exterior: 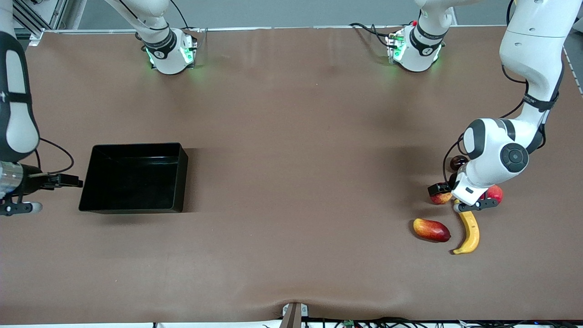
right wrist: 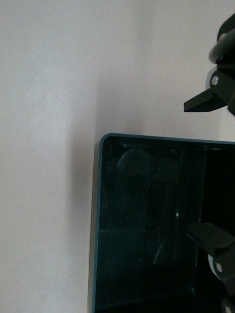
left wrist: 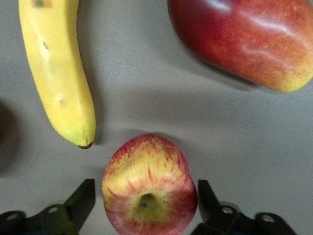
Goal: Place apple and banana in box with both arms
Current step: 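Grasp the red-yellow apple with the left gripper and lift it, then push the black box toward the fruit with the right gripper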
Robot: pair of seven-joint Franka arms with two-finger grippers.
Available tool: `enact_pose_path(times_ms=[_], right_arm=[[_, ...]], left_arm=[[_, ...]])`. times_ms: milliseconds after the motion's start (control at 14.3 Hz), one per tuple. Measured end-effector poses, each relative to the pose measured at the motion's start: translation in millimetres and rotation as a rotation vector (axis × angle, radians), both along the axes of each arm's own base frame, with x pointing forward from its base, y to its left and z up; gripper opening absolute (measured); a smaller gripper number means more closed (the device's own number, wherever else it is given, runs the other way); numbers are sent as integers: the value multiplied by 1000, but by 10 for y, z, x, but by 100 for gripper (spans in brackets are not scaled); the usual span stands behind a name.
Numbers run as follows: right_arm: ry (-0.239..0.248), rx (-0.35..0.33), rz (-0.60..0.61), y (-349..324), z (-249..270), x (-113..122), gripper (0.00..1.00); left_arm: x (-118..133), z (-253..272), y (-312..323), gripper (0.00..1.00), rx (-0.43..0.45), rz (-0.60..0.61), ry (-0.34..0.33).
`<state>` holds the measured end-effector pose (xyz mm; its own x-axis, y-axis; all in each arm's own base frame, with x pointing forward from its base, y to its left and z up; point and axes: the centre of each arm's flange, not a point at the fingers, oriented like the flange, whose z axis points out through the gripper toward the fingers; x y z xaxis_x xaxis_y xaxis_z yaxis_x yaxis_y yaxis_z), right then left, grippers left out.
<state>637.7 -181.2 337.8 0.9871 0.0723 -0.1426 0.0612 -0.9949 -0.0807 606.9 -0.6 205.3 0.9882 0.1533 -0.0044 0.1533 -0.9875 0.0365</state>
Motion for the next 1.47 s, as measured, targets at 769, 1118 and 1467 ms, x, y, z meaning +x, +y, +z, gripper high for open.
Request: enact_pose_path(times_ms=[769, 1118, 1467], right_arm=[[-2, 17, -40, -297, -875, -315, 55], [-1, 23, -38, -282, -875, -311, 5], [51, 49, -9, -86, -634, -194, 6]], left_arm=[[237, 1225, -570, 71, -7, -58, -37], [111, 1763, -1145, 71, -15, -56, -9], [-38, 2238, -1226, 71, 10, -66, -16]])
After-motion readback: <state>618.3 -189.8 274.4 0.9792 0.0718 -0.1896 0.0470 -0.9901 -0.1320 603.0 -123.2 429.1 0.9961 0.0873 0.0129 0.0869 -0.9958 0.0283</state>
